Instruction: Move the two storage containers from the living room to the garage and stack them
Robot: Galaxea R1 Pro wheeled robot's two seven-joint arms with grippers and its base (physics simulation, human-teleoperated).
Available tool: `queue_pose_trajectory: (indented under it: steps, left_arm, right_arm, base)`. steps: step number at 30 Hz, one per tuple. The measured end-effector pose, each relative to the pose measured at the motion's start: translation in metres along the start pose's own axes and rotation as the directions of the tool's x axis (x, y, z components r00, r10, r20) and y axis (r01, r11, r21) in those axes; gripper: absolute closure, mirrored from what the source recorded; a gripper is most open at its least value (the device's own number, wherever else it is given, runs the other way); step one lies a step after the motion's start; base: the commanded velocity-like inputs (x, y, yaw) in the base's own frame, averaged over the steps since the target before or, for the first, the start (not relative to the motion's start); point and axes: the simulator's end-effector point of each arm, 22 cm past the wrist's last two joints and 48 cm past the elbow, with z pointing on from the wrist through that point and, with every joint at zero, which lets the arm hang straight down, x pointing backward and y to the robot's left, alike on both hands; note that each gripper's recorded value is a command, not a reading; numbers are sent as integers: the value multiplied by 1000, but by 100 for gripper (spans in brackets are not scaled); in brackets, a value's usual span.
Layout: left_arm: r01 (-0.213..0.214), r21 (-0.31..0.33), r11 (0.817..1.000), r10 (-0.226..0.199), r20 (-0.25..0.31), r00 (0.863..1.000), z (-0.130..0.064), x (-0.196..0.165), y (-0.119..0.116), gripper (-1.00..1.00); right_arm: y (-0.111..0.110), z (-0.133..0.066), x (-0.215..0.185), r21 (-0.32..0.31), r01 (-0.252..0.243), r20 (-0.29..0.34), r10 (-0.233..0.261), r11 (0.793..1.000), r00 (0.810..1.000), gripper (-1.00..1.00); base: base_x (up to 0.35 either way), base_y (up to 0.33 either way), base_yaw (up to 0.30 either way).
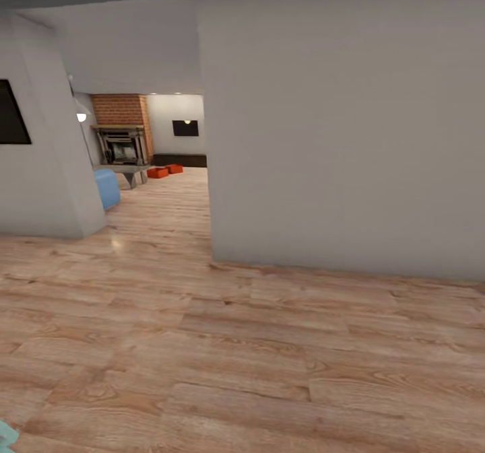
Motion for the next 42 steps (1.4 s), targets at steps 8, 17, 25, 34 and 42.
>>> queue_pose_trajectory:
  steps: [8, 17, 25, 34, 42]
  left_arm:
    - [0, 0, 1000, 0, 0, 1000, 0, 0, 0, -100]
    - [0, 0, 1000, 0, 0, 1000, 0, 0, 0, -100]
    - [0, 0, 1000, 0, 0, 1000, 0, 0, 0, -100]
    - [0, 0, 1000, 0, 0, 1000, 0, 0, 0, -100]
    - [0, 0, 1000, 0, 0, 1000, 0, 0, 0, -100]
  right_arm:
    - [1, 0, 0, -1, 0, 0, 0, 1000, 1000, -100]
    - [0, 0, 0, 0, -1, 0, 1, 1000, 1000, -100]
    - [0, 0, 0, 0, -1, 0, 1, 1000, 1000, -100]
    - [0, 0, 0, 0, -1, 0, 1, 1000, 1000, -100]
    - [0, 0, 0, 0, 0, 0, 0, 1000, 1000, -100]
  base:
    - [322, 0, 273]
    - [322, 0, 206]
    - [322, 0, 13]
    - [322, 0, 0]
    - [322, 0, 0]
